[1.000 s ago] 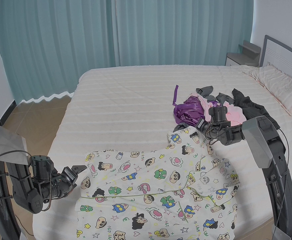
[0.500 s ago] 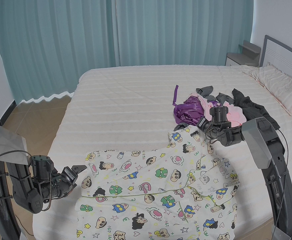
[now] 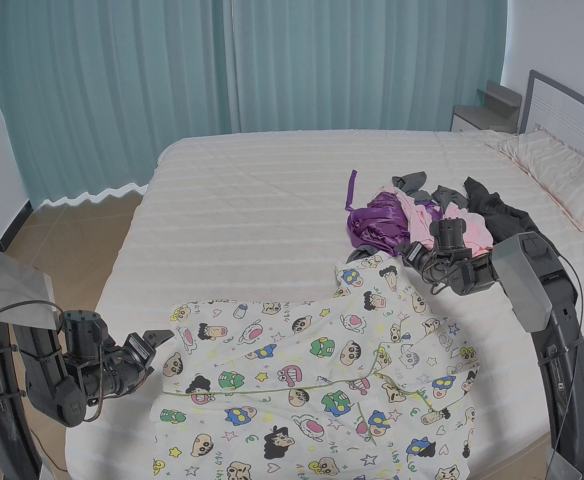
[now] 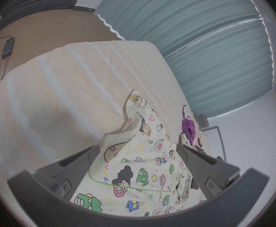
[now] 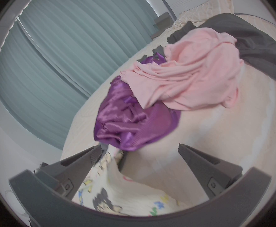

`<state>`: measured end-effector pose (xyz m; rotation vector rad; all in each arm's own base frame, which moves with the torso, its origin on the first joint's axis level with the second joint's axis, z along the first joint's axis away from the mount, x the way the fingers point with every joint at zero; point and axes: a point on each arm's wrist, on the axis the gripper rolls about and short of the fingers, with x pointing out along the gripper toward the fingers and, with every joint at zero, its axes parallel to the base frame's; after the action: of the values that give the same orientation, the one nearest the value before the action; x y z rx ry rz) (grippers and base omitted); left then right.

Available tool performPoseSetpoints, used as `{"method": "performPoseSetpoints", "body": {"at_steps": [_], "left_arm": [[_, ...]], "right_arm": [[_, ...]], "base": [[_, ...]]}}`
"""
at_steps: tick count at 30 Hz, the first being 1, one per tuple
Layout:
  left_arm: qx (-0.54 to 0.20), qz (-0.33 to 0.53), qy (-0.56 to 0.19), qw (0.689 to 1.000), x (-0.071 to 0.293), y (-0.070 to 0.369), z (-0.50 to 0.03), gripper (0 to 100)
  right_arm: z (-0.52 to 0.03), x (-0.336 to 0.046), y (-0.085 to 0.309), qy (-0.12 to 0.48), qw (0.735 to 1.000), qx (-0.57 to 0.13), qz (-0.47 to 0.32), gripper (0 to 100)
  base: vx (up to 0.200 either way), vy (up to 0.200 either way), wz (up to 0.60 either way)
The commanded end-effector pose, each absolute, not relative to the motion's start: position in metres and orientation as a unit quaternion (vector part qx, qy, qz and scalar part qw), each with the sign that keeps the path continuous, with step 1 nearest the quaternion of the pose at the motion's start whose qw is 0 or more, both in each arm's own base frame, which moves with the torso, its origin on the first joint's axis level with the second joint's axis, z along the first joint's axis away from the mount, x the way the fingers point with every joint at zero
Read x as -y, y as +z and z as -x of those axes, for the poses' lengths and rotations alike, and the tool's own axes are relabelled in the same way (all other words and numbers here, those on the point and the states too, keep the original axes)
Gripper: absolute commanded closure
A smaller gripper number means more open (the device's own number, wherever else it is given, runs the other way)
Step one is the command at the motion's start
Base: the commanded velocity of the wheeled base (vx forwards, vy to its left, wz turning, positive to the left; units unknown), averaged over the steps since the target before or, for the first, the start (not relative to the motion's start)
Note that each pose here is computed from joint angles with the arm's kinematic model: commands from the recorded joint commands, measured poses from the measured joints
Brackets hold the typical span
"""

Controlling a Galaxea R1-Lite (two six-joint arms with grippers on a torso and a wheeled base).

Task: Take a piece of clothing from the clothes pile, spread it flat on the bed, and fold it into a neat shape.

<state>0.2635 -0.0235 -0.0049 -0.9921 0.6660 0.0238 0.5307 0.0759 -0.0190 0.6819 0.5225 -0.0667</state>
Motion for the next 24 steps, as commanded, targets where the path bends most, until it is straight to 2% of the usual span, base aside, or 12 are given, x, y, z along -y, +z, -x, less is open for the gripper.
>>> {"method": "performPoseSetpoints", "body": {"at_steps": [1, 10, 12, 13, 17, 24], "left_arm": [[-0.312, 0.467, 0.01, 0.828, 0.024, -0.006, -0.267, 0], [-0.249, 0.453, 0.04, 0.855, 0.027, -0.016, -0.31, 0], [-0.249, 0.452, 0.038, 0.856, 0.028, -0.016, -0.312, 0], [-0.256, 0.429, 0.034, 0.866, 0.034, -0.025, -0.317, 0], [-0.279, 0.356, 0.02, 0.892, 0.037, -0.048, -0.323, 0], [-0.304, 0.315, -0.011, 0.899, 0.057, -0.052, -0.324, 0]], "right_arm": [[-0.511, -0.068, 0.002, -0.033, 0.912, -0.265, -0.312, 0], [-0.466, -0.074, 0.016, -0.013, 0.916, -0.248, -0.314, 0], [-0.464, -0.075, 0.018, -0.012, 0.916, -0.248, -0.314, 0], [-0.44, -0.081, 0.026, -0.006, 0.913, -0.258, -0.315, 0], [-0.406, -0.09, 0.03, 0.004, 0.909, -0.264, -0.321, 0], [-0.374, -0.092, 0.032, 0.015, 0.91, -0.259, -0.322, 0]], "base": [[0.0, 0.0, 0.0], [0.0, 0.0, 0.0], [0.0, 0.0, 0.0], [0.0, 0.0, 0.0], [0.0, 0.0, 0.0], [0.0, 0.0, 0.0]]}}
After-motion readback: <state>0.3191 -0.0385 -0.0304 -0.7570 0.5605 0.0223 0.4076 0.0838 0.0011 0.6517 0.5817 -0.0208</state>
